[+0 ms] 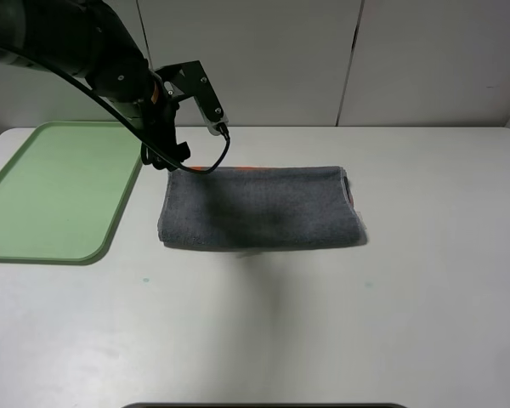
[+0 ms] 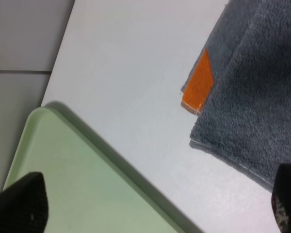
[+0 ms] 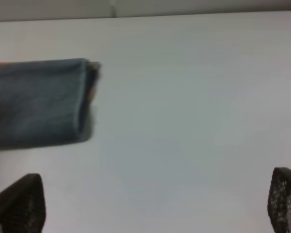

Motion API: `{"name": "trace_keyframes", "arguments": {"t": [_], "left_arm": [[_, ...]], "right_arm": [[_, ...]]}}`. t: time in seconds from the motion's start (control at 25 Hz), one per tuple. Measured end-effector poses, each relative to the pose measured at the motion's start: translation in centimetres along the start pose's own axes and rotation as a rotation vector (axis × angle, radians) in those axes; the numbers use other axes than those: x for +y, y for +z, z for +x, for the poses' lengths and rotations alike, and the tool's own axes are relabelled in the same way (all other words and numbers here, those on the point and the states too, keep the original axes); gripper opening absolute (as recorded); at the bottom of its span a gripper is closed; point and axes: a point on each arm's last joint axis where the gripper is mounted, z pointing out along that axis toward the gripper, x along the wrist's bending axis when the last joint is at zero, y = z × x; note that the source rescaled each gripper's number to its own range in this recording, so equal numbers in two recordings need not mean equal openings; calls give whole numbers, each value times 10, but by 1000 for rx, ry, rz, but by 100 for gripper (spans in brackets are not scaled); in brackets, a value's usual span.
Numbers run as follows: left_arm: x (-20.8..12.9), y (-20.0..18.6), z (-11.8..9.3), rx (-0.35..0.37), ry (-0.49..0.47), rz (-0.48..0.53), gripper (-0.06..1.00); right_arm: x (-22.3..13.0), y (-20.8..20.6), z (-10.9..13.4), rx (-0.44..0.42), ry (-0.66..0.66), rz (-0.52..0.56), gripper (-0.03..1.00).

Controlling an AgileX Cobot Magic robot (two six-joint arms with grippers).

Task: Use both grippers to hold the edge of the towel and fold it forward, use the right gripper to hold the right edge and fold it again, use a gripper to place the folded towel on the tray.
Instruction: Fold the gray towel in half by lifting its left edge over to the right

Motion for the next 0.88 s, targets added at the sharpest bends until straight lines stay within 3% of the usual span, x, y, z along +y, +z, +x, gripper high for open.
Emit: {"name": "trace_keyframes", "arguments": {"t": [0.2,0.4,0.88], "left_arm": [[0,0,0,0,-43,0,92],[0,0,0,0,-110,5,92],[-3,0,-9,-84,-634,57,92]], "right_arm": [[0,0,0,-106,50,-2,100],[0,0,1,-121,56,-2,100],[0,0,1,-119,57,-3,100]]}}
